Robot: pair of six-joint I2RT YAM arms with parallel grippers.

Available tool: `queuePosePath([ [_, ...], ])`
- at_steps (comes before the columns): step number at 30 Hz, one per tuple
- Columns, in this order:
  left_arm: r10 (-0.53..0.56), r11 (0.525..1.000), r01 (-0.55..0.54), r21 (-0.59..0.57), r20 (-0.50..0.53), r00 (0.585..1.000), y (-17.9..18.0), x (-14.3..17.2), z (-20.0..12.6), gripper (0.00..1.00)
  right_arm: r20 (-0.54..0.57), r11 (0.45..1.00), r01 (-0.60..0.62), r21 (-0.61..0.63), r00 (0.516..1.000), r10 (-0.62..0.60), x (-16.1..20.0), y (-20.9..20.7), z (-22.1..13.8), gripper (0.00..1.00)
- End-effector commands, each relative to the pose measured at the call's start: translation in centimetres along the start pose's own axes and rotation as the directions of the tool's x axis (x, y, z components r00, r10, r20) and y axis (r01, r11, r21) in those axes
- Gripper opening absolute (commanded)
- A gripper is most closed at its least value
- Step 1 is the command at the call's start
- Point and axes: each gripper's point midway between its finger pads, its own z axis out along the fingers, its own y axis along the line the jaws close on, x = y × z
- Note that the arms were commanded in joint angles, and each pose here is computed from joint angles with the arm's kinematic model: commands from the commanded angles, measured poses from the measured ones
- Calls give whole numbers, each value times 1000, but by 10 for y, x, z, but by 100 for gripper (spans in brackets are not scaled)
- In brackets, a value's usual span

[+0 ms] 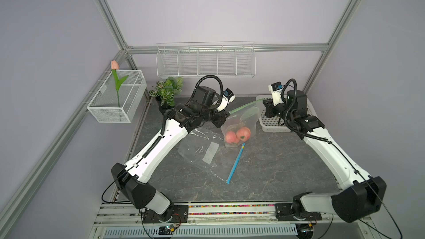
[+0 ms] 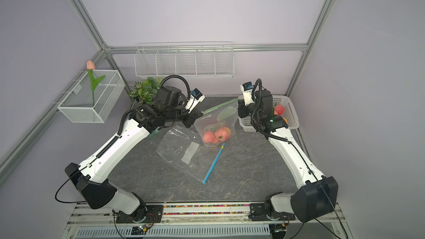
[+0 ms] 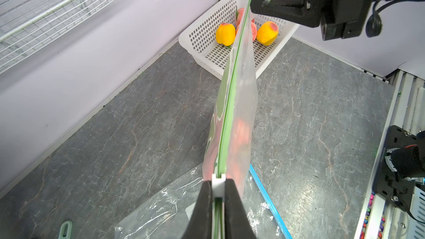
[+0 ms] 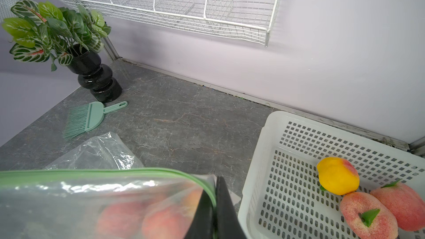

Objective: Place the peach in a zip-top bag and seal the zipper
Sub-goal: Zip the zipper on the zipper food storage bag.

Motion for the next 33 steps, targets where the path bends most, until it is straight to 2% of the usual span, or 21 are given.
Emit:
queuePosePath([
  [1,-30,998,29,-54,-34,999,10,13,-12,11,39,994,-31,104,999,27,-13,-23,-1,7],
  [33,-61,993,56,-108,-44,997,15,28,-26,11,38,996,-22,92,999,19,-15,-21,1,7],
])
